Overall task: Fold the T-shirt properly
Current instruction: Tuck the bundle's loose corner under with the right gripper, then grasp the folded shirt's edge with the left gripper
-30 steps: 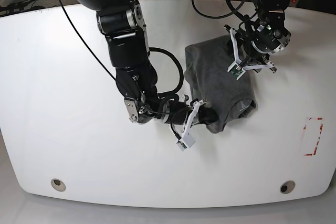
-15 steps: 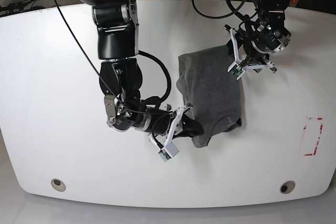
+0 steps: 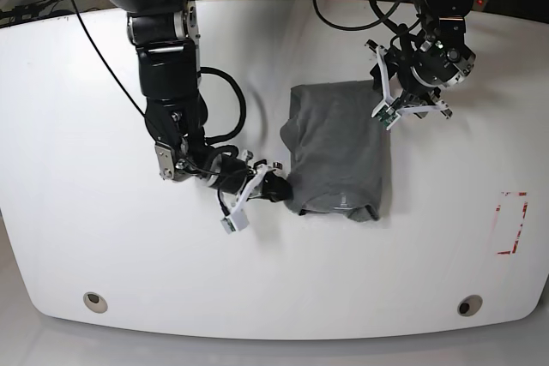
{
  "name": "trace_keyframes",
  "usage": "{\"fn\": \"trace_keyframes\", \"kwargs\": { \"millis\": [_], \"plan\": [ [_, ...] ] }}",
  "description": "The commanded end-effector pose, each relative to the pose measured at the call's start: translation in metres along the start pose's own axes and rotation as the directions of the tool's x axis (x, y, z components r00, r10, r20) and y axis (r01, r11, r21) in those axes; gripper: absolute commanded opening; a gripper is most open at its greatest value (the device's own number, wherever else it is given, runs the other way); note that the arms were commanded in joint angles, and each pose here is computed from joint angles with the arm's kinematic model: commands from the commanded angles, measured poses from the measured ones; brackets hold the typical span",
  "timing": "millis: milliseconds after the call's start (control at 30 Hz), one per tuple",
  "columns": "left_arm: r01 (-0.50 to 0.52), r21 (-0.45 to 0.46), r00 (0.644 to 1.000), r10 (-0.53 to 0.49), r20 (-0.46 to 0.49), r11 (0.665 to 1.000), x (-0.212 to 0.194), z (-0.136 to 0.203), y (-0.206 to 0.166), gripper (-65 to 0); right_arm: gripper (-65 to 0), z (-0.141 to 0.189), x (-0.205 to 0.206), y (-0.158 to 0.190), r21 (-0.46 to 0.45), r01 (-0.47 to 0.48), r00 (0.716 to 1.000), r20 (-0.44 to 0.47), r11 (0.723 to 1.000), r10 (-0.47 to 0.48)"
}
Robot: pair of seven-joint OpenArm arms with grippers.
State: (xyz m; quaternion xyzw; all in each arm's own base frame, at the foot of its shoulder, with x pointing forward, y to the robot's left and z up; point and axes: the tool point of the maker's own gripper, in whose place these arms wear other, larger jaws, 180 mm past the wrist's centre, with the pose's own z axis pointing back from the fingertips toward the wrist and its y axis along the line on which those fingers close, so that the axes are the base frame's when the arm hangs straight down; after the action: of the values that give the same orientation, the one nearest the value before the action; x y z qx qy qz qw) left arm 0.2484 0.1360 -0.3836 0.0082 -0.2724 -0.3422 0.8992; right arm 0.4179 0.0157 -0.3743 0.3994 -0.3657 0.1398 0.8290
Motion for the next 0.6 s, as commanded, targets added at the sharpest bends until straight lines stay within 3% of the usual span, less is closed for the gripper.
{"fn": "trace_keyframes", "kwargs": {
  "millis": [0, 300, 400, 567],
  "plan": [
    [0.010, 0.025, 0.999, -0.011, 0.044, 1.000, 0.013, 0.007, 0.007, -39.2, -60.6, 0.005, 0.032, -0.006, 0.002, -0.014, 0.996, 0.083, 1.000, 0.014],
    [0.061, 0.043, 0.992, -0.065, 0.105, 0.997, 0.043, 0.011, 0.010, -39.2, -58.2, 0.020, 0.037, -0.023, -0.037, -0.024, 0.995, 0.100, 0.999, 0.028],
    [0.079, 0.044, 0.989, -0.084, 0.124, 0.996, 0.053, 0.011, 0.009, -39.2, -51.5, 0.029, 0.044, -0.027, -0.054, -0.056, 0.993, 0.100, 0.997, 0.062],
    [0.085, 0.060, 0.984, -0.094, 0.151, 0.995, 0.066, 0.013, 0.015, -39.2, -33.9, 0.042, 0.054, -0.013, -0.056, -0.149, 0.984, 0.091, 0.987, 0.154]
  ]
}}
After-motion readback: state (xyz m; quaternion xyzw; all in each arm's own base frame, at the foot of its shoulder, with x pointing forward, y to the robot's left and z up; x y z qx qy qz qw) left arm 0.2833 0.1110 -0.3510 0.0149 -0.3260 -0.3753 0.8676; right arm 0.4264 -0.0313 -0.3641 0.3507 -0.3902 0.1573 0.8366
